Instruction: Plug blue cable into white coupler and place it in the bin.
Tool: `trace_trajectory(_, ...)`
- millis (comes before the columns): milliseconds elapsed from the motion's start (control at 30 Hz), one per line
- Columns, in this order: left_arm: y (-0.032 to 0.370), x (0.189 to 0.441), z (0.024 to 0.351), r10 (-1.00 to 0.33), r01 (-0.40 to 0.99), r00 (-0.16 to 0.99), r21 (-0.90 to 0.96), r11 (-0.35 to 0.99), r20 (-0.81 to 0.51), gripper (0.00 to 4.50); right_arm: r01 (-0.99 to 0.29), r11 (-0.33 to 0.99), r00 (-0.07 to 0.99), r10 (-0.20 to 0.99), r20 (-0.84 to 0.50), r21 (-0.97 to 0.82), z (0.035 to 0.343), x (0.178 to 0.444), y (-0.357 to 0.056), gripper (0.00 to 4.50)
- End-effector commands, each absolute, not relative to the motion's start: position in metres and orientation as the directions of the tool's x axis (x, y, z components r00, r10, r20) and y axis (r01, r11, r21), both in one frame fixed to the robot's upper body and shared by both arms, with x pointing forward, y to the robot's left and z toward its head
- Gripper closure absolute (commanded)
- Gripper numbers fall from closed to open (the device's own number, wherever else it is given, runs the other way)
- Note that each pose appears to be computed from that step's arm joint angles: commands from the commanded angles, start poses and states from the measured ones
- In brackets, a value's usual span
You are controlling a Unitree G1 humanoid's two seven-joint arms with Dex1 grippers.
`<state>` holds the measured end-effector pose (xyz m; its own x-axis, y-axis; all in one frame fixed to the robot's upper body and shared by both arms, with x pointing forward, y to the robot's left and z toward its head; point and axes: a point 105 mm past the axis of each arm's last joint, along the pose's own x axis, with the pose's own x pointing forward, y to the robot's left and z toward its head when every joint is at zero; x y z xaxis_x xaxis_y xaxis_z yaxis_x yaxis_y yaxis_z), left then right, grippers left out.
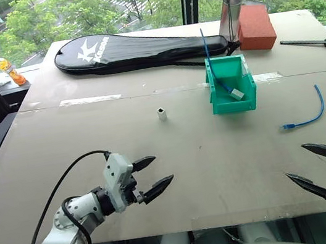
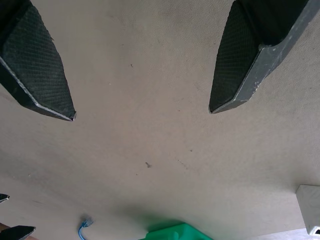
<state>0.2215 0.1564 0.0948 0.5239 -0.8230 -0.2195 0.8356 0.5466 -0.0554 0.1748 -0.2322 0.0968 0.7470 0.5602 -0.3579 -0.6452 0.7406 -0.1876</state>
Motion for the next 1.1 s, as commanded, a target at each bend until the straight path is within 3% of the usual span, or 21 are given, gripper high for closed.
trace_trajectory(33,0.151,0.226,0.112,-0.834,0.844,0.525,-0.023,0.536,-0.170,0.14,-0.624,0.747,0.772,0.542,-0.332,-0.231,0.102,0.180,-0.235,0.00)
trace_trajectory(167,0.142,0.238,0.130,-0.830,0.827,0.549,-0.083,0.557,-0.096,0.14,-0.588,0.768,0.804,0.518,-0.294,-0.254,0.114,0.196,-0.239,0.00)
trace_trajectory(300,0.129,0.240,0.145,-0.865,0.862,0.497,-0.078,0.501,-0.062,0.14,-0.625,0.732,0.772,0.525,-0.359,-0.272,0.123,0.209,-0.241,0.00)
trace_trajectory(467,0.104,0.210,0.147,-0.960,0.971,0.233,0.094,0.220,-0.153,0.14,-0.745,0.593,0.642,0.512,-0.571,-0.305,0.132,0.243,-0.257,0.00)
trace_trajectory(633,0.097,0.206,0.149,-0.972,0.978,0.182,0.126,0.164,-0.150,0.14,-0.809,0.514,0.551,0.498,-0.670,-0.283,0.135,0.272,-0.265,0.00)
trace_trajectory(733,0.095,0.207,0.150,-0.973,0.977,0.181,0.138,0.161,-0.146,0.00,-0.843,0.477,0.493,0.499,-0.713,-0.249,0.132,0.282,-0.265,0.88)
trace_trajectory(767,0.095,0.207,0.150,-0.973,0.977,0.182,0.141,0.162,-0.145,0.00,-0.850,0.456,0.487,0.487,-0.725,-0.264,0.129,0.286,-0.266,1.37)
trace_trajectory(1100,0.102,0.202,0.147,-0.965,0.968,0.225,0.147,0.205,-0.137,0.00,-0.880,0.365,0.449,0.438,-0.778,-0.303,0.119,0.303,-0.272,1.37)
